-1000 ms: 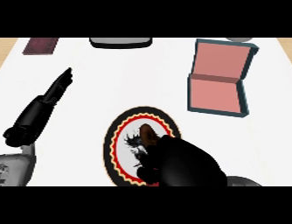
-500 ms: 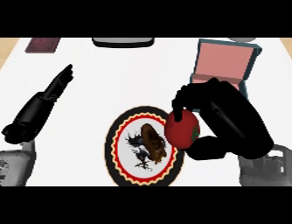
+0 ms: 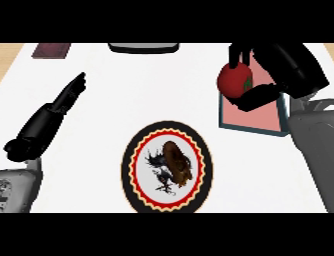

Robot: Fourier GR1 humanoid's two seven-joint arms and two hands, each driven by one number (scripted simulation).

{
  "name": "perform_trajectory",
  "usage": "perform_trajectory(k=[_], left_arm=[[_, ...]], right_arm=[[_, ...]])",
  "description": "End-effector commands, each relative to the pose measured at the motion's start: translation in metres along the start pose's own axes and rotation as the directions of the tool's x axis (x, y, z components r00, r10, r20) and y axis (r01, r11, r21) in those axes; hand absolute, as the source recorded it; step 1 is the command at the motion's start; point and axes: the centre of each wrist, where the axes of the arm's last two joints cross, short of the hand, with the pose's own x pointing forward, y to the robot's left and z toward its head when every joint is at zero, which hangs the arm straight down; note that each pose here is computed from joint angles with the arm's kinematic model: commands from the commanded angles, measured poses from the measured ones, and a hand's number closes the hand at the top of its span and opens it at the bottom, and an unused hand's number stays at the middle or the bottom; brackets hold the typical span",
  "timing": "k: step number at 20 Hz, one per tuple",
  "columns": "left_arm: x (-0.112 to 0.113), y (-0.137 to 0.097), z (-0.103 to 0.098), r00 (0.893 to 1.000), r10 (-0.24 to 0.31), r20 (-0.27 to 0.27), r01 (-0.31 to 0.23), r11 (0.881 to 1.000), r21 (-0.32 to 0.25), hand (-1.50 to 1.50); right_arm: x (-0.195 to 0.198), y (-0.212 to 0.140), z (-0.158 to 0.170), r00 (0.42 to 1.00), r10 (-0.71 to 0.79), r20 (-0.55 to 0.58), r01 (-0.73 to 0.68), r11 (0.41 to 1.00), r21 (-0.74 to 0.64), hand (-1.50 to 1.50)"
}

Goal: Pick the tomato from the plate and place it in the cardboard box

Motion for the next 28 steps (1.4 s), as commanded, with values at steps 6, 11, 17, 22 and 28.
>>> perform_trajectory(k=[6, 11, 17, 22, 28], left_arm=[[0.012, -0.013, -0.01, 1.0, -0.001, -0.013, 0.001, 1.0, -0.008, 0.0], [0.005, -0.004, -0.001, 1.0, 0.015, 0.021, -0.015, 1.0, -0.008, 0.0], [0.019, 0.013, -0.014, 1.0, -0.008, 0.03, 0.008, 1.0, -0.011, 0.0], [-0.008, -0.008, -0.001, 1.0, 0.001, 0.002, -0.001, 1.0, 0.003, 0.0], [0.006, -0.007, -0.004, 1.0, 0.008, -0.001, -0.008, 1.0, -0.012, 0.0]], right_arm=[[-0.082, -0.011, -0.014, 0.985, 0.12, -0.121, -0.07, 0.931, 0.357, 1.5], [-0.121, -0.013, -0.01, 0.974, 0.191, -0.124, -0.105, 0.859, 0.502, 1.5], [-0.145, -0.001, -0.012, 0.988, 0.136, -0.078, -0.058, 0.782, 0.621, -1.5], [-0.151, -0.01, -0.011, 0.996, -0.086, 0.025, 0.06, 0.843, 0.535, -1.5], [-0.159, 0.013, -0.013, 0.748, -0.663, -0.037, 0.656, 0.729, 0.198, -1.5]])
